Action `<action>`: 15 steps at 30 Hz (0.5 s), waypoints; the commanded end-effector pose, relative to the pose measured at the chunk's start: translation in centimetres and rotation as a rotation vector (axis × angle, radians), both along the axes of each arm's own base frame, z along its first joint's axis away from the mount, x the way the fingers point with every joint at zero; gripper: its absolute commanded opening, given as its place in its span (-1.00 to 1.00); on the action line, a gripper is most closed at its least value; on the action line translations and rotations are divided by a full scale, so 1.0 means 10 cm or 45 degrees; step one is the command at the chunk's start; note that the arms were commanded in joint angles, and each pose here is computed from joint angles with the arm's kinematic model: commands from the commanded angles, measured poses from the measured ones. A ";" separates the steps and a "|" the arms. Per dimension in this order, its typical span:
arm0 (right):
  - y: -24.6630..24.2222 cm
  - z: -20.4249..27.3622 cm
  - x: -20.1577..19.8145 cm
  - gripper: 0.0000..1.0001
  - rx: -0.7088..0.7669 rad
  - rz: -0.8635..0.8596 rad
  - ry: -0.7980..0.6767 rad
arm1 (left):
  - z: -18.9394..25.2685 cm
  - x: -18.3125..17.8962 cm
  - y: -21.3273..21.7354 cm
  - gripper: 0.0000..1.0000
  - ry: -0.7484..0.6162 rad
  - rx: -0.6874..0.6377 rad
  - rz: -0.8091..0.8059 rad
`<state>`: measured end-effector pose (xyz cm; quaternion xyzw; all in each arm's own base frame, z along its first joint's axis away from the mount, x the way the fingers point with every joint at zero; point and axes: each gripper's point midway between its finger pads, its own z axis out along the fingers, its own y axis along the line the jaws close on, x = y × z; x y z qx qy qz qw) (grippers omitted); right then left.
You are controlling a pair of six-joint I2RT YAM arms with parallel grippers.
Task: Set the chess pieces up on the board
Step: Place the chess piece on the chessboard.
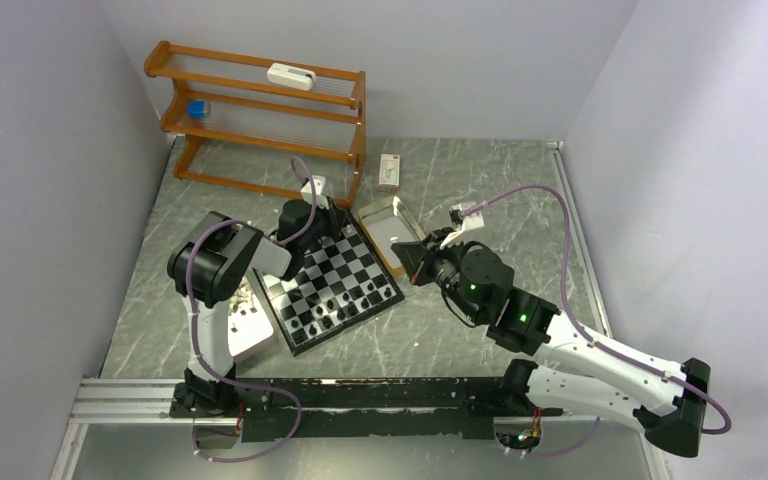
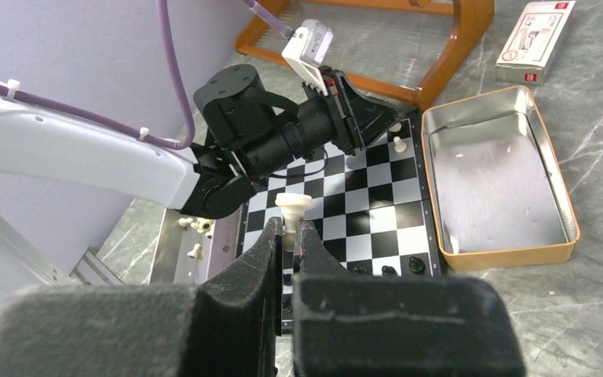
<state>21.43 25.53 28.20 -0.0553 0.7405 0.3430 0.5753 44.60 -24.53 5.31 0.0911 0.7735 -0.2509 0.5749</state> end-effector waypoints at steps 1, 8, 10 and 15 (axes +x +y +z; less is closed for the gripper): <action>-0.08 0.09 0.04 -1.00 0.021 -0.050 -0.019 | 0.19 -0.02 -0.09 -0.58 -0.097 -0.058 -0.043; -0.09 0.05 0.01 -1.00 0.030 -0.045 0.004 | 0.15 -0.01 -0.08 -0.40 -0.086 -0.048 -0.037; -0.11 0.05 0.00 -1.00 0.036 -0.050 0.005 | 0.14 -0.01 -0.08 -0.36 -0.083 -0.056 -0.038; -0.15 0.06 0.00 -1.00 0.049 -0.065 0.004 | 0.13 0.00 -0.11 -0.42 -0.069 -0.065 -0.043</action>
